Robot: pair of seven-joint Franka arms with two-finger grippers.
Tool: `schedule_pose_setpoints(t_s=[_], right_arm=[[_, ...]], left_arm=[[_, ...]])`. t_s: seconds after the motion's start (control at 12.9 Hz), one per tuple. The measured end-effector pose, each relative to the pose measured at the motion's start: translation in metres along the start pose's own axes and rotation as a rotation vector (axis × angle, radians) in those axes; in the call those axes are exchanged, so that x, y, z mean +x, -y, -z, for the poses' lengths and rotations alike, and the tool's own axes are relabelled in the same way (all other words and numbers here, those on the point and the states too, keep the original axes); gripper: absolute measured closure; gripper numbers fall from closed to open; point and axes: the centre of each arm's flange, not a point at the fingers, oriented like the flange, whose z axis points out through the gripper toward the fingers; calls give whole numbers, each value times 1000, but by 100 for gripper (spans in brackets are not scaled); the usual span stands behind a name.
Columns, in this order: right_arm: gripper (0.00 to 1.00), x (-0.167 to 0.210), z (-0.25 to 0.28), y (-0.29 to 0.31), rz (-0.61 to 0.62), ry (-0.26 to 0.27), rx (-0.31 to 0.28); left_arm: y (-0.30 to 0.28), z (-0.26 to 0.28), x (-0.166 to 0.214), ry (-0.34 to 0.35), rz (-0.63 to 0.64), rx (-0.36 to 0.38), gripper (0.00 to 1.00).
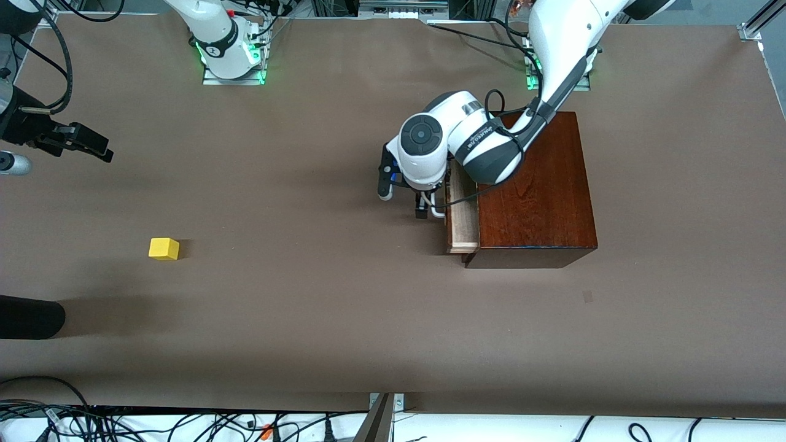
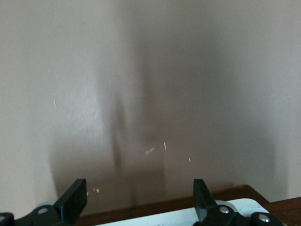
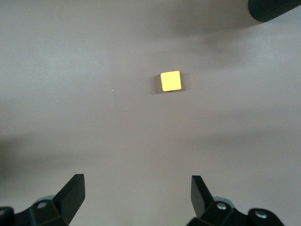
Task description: Open drawer, take yellow block, close drawer
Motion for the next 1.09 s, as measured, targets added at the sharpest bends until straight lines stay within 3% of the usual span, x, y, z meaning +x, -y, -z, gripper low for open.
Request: schedule_pose_setpoints(t_s=[0.47, 1.09], right_arm=[[0, 0, 0, 5, 15, 0, 0], [0, 0, 0, 5, 15, 0, 0]], left_arm=[[13, 2, -30, 29, 45, -33, 0], [15, 3, -39, 55, 54, -40, 0]])
